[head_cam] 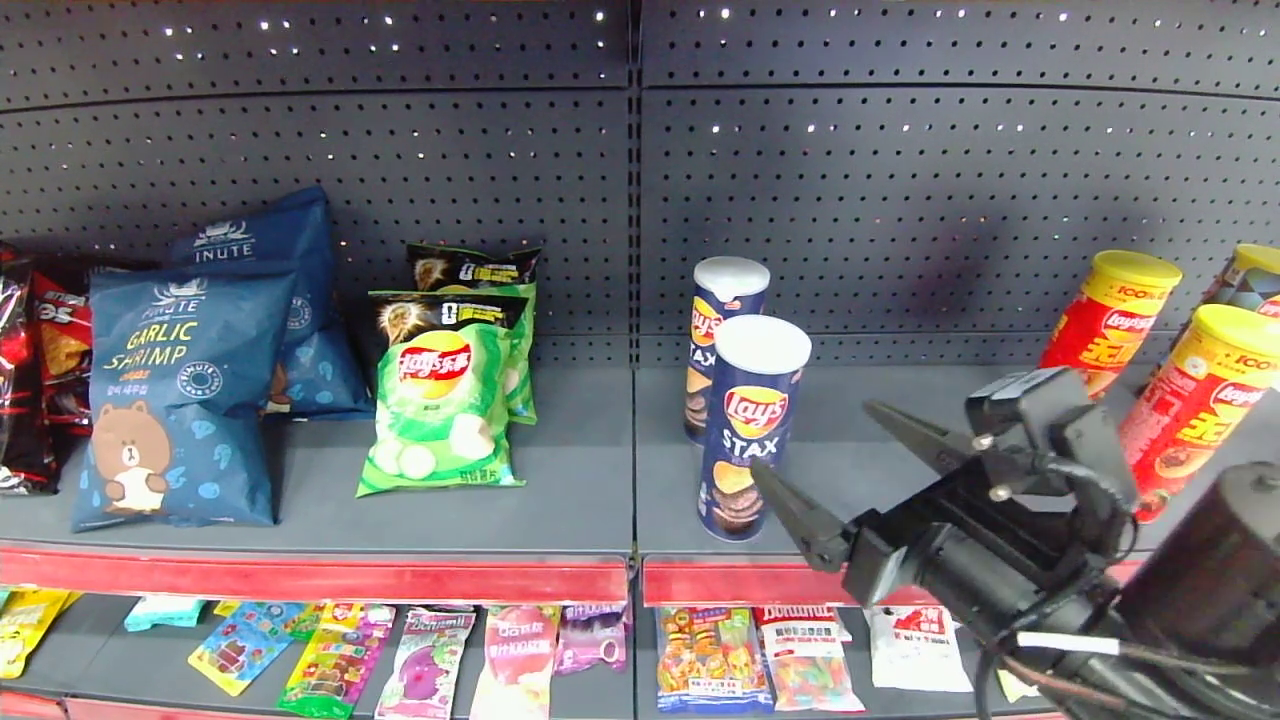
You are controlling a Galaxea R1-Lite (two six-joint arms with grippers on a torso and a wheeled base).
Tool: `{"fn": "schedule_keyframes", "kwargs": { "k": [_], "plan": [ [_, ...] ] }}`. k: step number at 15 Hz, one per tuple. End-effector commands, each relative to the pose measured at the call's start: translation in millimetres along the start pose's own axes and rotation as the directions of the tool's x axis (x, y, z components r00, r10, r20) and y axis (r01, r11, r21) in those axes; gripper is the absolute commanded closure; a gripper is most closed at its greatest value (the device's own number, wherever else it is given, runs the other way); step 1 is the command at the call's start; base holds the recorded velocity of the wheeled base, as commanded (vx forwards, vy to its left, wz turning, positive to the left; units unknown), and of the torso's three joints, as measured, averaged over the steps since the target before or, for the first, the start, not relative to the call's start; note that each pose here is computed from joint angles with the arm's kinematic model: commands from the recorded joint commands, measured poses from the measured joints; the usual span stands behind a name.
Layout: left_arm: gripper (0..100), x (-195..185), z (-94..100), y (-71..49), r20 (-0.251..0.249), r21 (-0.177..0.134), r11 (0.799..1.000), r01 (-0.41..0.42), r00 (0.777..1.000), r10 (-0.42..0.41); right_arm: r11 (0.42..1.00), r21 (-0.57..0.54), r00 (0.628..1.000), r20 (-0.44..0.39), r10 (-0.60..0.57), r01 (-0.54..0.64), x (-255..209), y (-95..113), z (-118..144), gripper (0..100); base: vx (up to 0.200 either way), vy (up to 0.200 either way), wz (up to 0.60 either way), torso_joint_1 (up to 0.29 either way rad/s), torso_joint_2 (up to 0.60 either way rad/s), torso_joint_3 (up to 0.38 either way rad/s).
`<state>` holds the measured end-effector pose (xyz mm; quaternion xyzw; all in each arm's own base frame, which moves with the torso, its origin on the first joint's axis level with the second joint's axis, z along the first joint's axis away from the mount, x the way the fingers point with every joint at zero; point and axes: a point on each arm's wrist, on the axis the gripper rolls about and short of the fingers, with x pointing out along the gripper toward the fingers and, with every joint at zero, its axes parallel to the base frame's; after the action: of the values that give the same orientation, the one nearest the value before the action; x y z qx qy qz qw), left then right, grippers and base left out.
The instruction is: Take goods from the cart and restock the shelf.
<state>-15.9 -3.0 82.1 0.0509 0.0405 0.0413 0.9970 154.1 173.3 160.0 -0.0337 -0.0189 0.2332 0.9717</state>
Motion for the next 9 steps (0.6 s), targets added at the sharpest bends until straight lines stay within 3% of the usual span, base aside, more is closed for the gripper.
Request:
{"fn": "schedule_keyframes", "kwargs": {
  "k": [1,4,5,6,9],
  "plan": [
    [0,0,0.0,0.0,0.0,0.002,1.0,0.001,1.0,-0.001,0.988,-0.025,0.986,0.064,-0.153,0.154,-15,-42,21,0,0.0,0.0,0.0,0.0,0.0,0.0],
    [0,0,-0.1,0.0,-0.003,0.008,1.0,0.003,1.0,-0.003,0.897,-0.037,0.897,0.057,-0.438,0.44,-15,-103,32,0,0.0,0.0,0.0,0.0,0.0,0.0],
    [0,0,-0.1,0.0,-0.003,0.008,1.0,0.003,1.0,-0.003,0.883,-0.043,0.884,0.044,-0.466,0.467,-19,-111,33,0,0.0,0.0,0.0,0.0,0.0,0.0],
    [0,0,-0.1,0.0,-0.003,0.008,1.0,0.003,1.0,-0.003,0.856,-0.066,0.857,-0.024,-0.514,0.512,-37,-126,37,0,0.0,0.0,0.0,0.0,0.0,0.0],
    [0,2,0.3,0.1,-0.021,0.007,1.0,0.005,1.0,-0.005,0.863,-0.093,0.849,-0.157,-0.505,0.496,-79,-128,41,0,0.0,0.0,0.0,0.0,0.0,0.0]
  ]
}}
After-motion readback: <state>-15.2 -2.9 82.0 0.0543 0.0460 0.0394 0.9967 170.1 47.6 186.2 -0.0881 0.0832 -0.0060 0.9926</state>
